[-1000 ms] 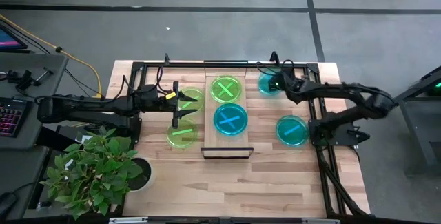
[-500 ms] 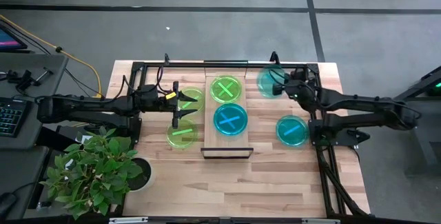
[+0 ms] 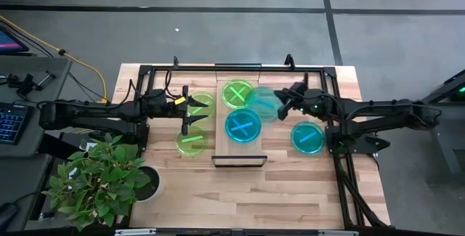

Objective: Place and stack plates onto a shelf
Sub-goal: Stack the top blue plate on top of the blue plates on the shelf, then stack the top green plate on top of the green plates on the shelf

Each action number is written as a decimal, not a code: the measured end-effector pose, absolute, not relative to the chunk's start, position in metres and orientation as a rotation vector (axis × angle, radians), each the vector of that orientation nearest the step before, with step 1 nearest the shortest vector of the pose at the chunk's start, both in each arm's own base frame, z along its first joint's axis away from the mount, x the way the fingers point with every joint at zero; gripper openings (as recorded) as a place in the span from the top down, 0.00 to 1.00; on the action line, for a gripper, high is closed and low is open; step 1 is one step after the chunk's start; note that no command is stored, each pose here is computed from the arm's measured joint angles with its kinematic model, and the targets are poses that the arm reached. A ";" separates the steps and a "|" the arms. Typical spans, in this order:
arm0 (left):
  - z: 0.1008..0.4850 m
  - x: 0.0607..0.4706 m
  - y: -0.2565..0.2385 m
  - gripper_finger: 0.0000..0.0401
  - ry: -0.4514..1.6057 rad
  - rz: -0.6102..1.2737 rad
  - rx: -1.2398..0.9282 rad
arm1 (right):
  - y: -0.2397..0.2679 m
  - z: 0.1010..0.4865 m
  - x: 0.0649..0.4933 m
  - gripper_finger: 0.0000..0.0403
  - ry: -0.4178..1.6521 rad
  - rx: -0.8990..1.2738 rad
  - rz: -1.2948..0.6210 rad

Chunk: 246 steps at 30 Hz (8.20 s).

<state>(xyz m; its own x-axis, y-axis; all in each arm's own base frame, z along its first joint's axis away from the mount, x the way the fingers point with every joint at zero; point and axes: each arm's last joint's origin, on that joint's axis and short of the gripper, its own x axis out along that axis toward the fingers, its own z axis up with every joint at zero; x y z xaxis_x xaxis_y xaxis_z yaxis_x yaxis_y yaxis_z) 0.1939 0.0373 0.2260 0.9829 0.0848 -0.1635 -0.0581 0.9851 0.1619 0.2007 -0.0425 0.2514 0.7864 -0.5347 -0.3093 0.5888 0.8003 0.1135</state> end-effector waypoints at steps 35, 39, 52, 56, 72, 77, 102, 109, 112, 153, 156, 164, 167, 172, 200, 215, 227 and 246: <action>0.227 0.194 0.037 0.58 0.164 0.074 0.160 | -0.048 0.220 0.297 1.00 0.495 0.097 -0.263; 0.227 0.194 0.037 0.58 0.164 0.073 0.160 | -0.048 0.219 0.297 1.00 0.496 0.098 -0.268; 0.227 0.194 0.037 0.58 0.164 0.074 0.160 | -0.044 0.220 0.298 0.69 0.488 0.145 -0.269; 0.227 0.194 0.037 0.58 0.164 0.074 0.160 | -0.043 0.225 0.295 0.56 0.479 0.130 -0.262; 0.226 0.194 0.037 0.58 0.170 0.073 0.159 | -0.039 0.252 0.266 0.44 0.491 0.128 -0.264; 0.226 0.194 0.037 0.58 0.171 0.073 0.159 | -0.040 0.251 0.265 0.44 0.503 0.115 -0.311; 0.185 0.175 0.084 0.58 0.560 0.765 -0.299 | -0.046 0.238 0.253 0.44 0.661 0.040 -0.580; 0.153 0.169 0.115 0.58 0.710 0.928 -0.420 | -0.046 0.238 0.253 0.44 0.661 0.040 -0.580; 0.142 0.167 0.123 0.58 0.763 0.939 -0.458 | -0.046 0.238 0.253 0.44 0.661 0.040 -0.580; 0.116 0.179 0.140 0.87 0.879 0.849 -0.474 | -0.047 0.238 0.253 0.44 0.659 0.047 -0.584; 0.119 0.179 0.140 0.98 0.881 0.835 -0.444 | -0.047 0.238 0.253 0.44 0.659 0.047 -0.584; 0.159 0.169 0.134 1.00 0.811 0.953 -0.323 | -0.047 0.237 0.252 0.44 0.669 0.046 -0.584; 0.175 0.161 0.127 1.00 0.767 1.011 -0.279 | -0.047 0.237 0.252 0.44 0.670 0.060 -0.590; 0.199 0.154 0.111 1.00 0.643 0.981 -0.276 | -0.047 0.237 0.252 0.44 0.667 0.069 -0.593; 0.177 0.235 0.099 1.00 0.058 0.757 -0.272 | -0.047 0.241 0.255 0.44 0.606 0.080 -0.592; 0.154 0.293 0.117 1.00 0.067 0.744 -0.303 | -0.047 0.242 0.256 0.44 0.597 0.082 -0.592; 0.146 0.303 0.121 0.99 0.095 0.746 -0.280 | -0.047 0.242 0.256 0.44 0.597 0.082 -0.592; 0.150 0.301 0.120 0.81 0.162 0.744 -0.154 | -0.047 0.242 0.256 0.44 0.598 0.081 -0.591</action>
<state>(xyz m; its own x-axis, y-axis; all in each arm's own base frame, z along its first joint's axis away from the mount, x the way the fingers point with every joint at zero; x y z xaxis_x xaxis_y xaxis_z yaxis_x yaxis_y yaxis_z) 0.3011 0.1203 0.1500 0.7245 0.6595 -0.2006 -0.6832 0.7257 -0.0818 0.2558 -0.0471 0.2415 0.6669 -0.5007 -0.5519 0.5465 0.8321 -0.0946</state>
